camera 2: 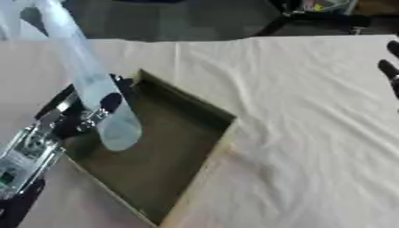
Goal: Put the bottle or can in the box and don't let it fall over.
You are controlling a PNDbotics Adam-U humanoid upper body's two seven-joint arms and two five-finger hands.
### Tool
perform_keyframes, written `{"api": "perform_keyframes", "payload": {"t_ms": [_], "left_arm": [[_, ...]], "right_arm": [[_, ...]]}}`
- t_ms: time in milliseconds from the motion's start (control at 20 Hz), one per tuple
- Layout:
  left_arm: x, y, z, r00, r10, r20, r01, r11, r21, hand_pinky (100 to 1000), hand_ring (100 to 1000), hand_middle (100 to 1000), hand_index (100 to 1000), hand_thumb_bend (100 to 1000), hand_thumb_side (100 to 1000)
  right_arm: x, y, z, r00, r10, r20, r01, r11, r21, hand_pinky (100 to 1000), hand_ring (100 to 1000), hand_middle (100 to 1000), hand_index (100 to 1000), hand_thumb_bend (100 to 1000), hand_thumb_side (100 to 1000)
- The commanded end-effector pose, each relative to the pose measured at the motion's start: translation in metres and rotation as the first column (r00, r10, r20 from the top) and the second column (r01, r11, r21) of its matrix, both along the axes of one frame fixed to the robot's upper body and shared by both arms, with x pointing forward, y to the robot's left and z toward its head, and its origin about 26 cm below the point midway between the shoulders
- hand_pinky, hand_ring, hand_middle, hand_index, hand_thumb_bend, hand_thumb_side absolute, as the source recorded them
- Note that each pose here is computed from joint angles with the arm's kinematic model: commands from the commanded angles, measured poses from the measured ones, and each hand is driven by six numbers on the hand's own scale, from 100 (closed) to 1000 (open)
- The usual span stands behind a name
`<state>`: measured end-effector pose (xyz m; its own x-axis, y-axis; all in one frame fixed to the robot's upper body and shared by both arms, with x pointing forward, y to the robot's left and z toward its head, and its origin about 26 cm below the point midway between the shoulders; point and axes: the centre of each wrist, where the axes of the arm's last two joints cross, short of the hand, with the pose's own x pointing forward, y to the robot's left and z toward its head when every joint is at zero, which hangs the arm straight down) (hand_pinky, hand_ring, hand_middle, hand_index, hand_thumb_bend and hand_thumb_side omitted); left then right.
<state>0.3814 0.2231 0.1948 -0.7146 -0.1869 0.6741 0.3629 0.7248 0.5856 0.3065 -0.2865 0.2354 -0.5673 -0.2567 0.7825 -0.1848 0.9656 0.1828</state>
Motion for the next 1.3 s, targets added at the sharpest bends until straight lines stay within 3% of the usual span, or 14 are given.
{"api": "perform_keyframes", "payload": {"t_ms": [50,100,400,650,800,900,1100,1300], "left_arm": [[-0.001,-0.002,0.008,0.999,-0.018,0.050,0.016,1.000,0.024,1000,928,864,577,100,672],[-0.003,-0.003,0.010,0.997,-0.040,0.070,0.036,0.998,0.053,1000,1000,1000,718,100,666],[-0.005,-0.001,0.015,0.980,-0.139,0.145,0.107,0.972,0.210,1000,1000,1000,826,100,550],[-0.004,0.006,0.012,0.980,-0.134,0.148,0.094,0.963,0.252,1000,1000,1000,861,100,608],[-0.004,0.008,0.012,0.981,-0.123,0.147,0.080,0.959,0.271,1000,1000,1000,886,107,730],[-0.004,0.007,0.015,0.982,-0.118,0.149,0.070,0.953,0.296,1000,1000,1000,886,182,788],[-0.006,0.016,0.020,0.983,-0.085,0.160,0.026,0.940,0.340,1000,1000,1000,877,100,773],[-0.012,0.030,0.016,0.990,-0.055,0.129,0.006,0.936,0.352,1000,1000,1000,877,100,696]], "right_arm": [[-0.005,-0.004,0.011,0.999,-0.007,0.035,0.008,1.000,-0.021,1000,1000,889,1000,100,530],[-0.005,-0.004,0.011,0.999,-0.007,0.035,0.008,1.000,-0.021,1000,1000,889,1000,100,530],[-0.005,-0.005,0.010,1.000,-0.012,0.027,0.013,1.000,-0.026,1000,1000,889,1000,100,529],[-0.007,-0.008,0.006,1.000,-0.021,0.017,0.021,0.999,-0.032,1000,1000,890,1000,100,528],[-0.007,-0.008,0.004,1.000,-0.018,0.009,0.018,0.999,-0.038,1000,1000,890,1000,100,528],[-0.008,-0.010,0.003,1.000,-0.024,0.007,0.024,0.999,-0.042,1000,1000,890,1000,100,527],[-0.009,-0.013,-0.002,0.999,-0.041,-0.018,0.040,0.997,-0.060,1000,1000,892,1000,100,531],[-0.010,-0.017,-0.001,0.998,-0.068,-0.020,0.067,0.997,-0.039,1000,1000,890,1000,100,533]]}}
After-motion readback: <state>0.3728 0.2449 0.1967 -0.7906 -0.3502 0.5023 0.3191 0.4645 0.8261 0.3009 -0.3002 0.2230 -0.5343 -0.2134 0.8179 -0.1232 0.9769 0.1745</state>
